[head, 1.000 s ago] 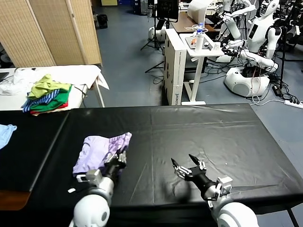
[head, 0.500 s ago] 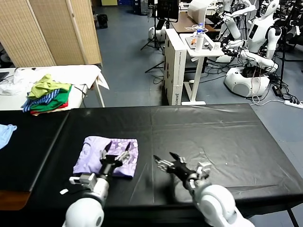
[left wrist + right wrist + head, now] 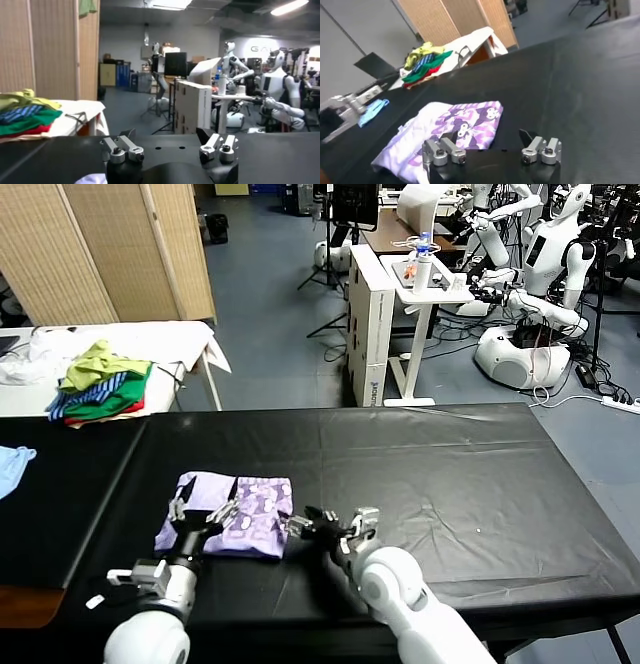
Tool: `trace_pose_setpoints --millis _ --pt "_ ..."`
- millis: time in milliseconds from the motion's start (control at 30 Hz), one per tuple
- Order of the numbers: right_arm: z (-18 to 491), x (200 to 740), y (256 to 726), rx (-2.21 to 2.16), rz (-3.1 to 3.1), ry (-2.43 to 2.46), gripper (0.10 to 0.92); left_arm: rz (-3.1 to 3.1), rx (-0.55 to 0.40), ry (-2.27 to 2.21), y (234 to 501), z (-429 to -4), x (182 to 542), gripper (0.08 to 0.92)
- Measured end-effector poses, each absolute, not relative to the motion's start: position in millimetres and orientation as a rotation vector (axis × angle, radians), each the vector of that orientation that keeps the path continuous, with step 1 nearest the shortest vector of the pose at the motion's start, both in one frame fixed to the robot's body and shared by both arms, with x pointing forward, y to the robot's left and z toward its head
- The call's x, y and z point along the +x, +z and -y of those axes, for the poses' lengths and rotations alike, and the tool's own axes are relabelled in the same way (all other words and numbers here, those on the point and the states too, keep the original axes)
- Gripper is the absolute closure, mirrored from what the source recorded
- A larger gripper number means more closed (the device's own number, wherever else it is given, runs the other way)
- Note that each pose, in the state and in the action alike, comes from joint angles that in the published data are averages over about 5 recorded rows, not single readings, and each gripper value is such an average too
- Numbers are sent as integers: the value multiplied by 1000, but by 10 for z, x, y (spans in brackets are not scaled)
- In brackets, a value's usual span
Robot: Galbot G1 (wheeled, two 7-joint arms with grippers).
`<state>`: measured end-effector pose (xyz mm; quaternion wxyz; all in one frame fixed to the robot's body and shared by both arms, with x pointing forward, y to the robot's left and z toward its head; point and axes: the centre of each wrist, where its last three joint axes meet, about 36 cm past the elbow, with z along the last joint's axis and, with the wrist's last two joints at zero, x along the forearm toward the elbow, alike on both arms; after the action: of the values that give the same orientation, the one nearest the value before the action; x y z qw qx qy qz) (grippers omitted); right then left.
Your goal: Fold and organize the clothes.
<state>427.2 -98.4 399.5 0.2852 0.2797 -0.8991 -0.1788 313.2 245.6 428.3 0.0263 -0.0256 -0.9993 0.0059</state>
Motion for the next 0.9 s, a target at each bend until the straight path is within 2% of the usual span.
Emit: trace_pose_setpoints --millis 100,267,367,900 --pt "944 4294 3952 742 2394 -484 429 3093 -67 13 4296 -2487 3110 92" --pt "926 4288 3929 741 2388 -485 747 3098 -48 8 4318 -2527 3083 92" --pt "939 4278 3925 735 2390 -481 867 3099 -35 7 4325 -2547 3071 92" --pt "1653 4105 4267 586 2467 -240 881 3106 11 34 4293 -2647 3017 92"
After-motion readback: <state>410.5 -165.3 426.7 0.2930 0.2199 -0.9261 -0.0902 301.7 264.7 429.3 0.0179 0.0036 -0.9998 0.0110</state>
